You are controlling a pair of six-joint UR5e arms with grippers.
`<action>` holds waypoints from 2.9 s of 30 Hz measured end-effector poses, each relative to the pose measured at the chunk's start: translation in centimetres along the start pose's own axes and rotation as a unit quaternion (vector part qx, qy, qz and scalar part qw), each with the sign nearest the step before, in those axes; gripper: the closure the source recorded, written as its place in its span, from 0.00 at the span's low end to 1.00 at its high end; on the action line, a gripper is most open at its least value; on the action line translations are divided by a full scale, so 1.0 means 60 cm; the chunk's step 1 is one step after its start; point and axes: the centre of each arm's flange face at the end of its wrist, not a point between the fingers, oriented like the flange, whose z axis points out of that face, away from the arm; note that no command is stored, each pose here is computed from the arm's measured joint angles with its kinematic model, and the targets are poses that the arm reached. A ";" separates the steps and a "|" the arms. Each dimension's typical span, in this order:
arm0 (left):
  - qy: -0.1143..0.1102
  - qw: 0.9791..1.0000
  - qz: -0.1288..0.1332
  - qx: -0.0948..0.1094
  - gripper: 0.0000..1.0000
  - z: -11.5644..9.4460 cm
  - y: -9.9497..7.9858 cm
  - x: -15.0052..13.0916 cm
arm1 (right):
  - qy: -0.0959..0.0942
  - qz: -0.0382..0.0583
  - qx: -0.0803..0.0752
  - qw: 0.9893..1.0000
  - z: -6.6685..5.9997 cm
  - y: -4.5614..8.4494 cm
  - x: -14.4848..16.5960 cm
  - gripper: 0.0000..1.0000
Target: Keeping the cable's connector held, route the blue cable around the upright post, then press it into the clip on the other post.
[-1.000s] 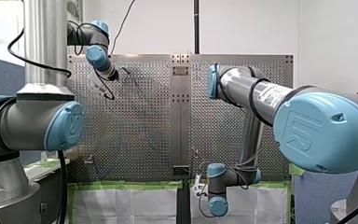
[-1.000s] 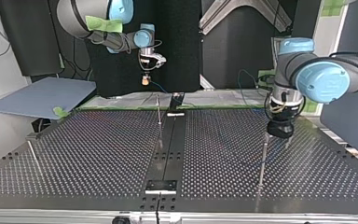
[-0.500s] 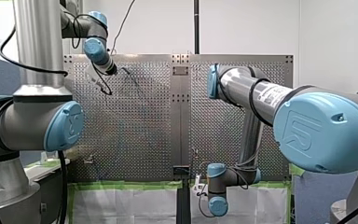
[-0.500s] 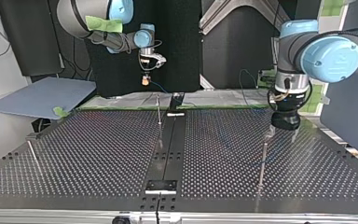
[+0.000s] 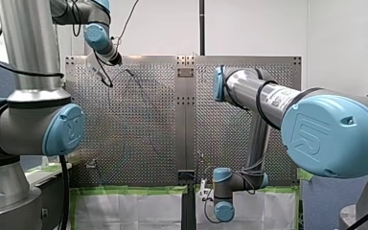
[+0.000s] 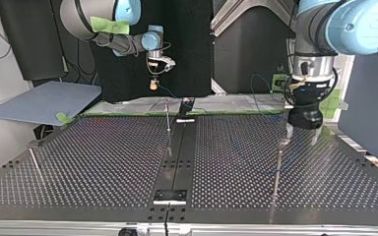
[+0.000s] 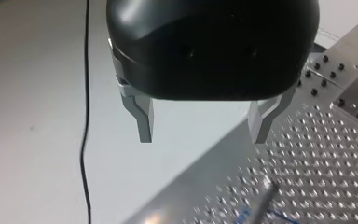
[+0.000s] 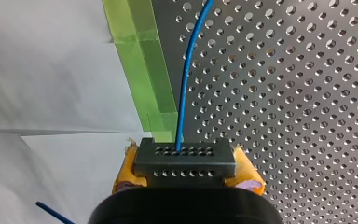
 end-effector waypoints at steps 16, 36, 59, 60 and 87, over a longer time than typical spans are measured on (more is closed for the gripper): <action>0.034 0.997 0.067 0.026 0.00 -0.022 -0.025 0.024 | -0.003 -0.003 -0.001 1.000 -0.001 0.000 -0.001 1.00; 0.016 0.987 0.156 -0.025 0.00 0.009 -0.031 0.001 | -0.006 -0.015 -0.001 1.000 -0.001 0.001 -0.002 1.00; 0.061 0.965 0.254 -0.012 0.00 0.058 -0.027 0.026 | -0.018 -0.024 -0.004 1.000 -0.005 0.003 -0.005 1.00; 0.061 0.964 0.257 -0.011 0.00 0.058 -0.028 0.027 | -0.018 -0.024 -0.004 1.000 -0.005 0.003 -0.005 1.00; 0.054 0.944 0.324 -0.015 0.00 0.059 -0.027 0.025 | -0.014 -0.015 -0.004 1.000 -0.004 0.003 -0.004 1.00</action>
